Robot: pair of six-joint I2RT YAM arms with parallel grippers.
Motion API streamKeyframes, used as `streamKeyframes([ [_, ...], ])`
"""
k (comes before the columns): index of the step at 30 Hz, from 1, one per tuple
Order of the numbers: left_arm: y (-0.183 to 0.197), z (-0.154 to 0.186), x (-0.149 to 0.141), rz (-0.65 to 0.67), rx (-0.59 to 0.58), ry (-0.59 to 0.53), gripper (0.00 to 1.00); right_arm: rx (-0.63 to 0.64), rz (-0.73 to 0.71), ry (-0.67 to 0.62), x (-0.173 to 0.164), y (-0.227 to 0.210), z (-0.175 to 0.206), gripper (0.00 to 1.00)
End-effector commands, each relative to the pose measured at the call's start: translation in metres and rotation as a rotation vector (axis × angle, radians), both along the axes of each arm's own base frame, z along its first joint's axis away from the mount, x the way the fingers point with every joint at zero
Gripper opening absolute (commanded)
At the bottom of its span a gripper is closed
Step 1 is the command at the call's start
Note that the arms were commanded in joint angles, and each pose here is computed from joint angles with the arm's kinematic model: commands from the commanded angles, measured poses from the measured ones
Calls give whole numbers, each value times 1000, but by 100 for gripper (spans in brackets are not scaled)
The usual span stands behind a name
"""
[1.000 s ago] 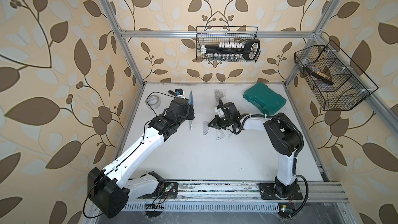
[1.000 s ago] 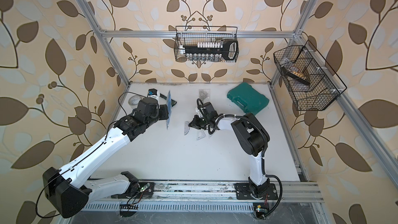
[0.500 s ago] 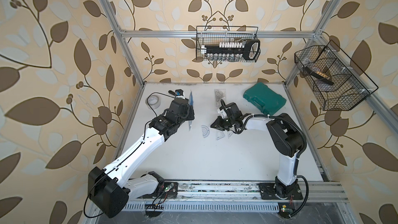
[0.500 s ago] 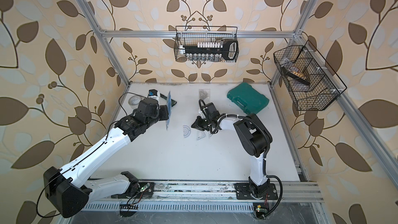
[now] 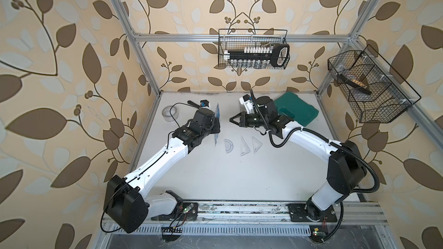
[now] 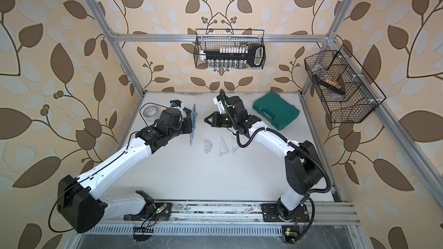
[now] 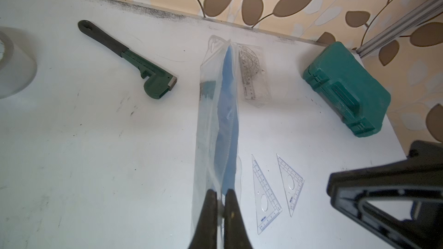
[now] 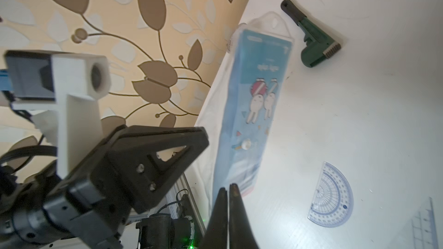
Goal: Open the ruler set and take out the ruler
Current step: Take out the ruler from the ruler set bag.
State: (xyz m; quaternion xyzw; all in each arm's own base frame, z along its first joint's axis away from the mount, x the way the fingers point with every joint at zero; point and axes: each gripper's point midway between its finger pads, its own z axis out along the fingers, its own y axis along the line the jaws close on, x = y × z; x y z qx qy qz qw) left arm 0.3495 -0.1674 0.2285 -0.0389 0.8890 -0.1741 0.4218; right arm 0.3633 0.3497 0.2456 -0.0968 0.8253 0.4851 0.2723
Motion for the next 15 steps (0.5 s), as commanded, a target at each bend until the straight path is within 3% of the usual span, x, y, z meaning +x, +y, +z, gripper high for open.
streamKeyframes([
  [1,-12,18,6,-28,-89,-45,0,22,31,1,0,16,7,0],
  [15,-20,31,6,-57,-135,-68,0,-41,40,73,6,47,-24,0],
])
